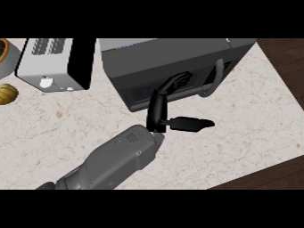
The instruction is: Pick up the milk, place it into the microwave and close the microwave
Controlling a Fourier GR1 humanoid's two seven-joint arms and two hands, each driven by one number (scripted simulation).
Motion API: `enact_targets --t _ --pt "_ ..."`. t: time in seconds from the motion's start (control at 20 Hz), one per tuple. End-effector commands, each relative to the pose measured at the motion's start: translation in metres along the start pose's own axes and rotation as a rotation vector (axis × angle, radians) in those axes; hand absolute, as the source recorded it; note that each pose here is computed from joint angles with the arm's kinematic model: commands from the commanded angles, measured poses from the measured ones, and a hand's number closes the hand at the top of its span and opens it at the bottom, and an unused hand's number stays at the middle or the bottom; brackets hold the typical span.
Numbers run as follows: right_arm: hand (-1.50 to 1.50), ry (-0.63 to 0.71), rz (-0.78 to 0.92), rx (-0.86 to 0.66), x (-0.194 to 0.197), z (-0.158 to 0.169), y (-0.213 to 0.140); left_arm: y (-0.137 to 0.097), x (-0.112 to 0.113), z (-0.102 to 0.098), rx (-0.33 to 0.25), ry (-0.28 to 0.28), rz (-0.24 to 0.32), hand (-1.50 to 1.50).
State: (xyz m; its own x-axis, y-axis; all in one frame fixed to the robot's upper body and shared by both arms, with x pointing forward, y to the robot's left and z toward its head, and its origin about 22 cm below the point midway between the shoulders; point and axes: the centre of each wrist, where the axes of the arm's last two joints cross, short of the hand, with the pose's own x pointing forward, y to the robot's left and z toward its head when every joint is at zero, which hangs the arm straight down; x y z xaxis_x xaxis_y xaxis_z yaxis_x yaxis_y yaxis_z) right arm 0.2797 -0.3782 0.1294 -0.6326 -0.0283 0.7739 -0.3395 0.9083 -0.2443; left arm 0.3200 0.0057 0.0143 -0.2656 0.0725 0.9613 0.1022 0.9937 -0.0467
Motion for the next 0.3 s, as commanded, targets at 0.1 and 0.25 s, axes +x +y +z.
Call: enact_targets --t 0.1,0.25 --pt "-1.50 0.005 -0.060 -0.008 -0.003 -0.002 -0.012 0.006 0.008 -0.027 0.089 0.000 -0.008 -1.50" --pt "-1.50 0.009 -0.060 -0.009 0.000 -0.003 -0.023 0.007 0.006 -0.026 0.095 -0.001 -0.015 -1.50"
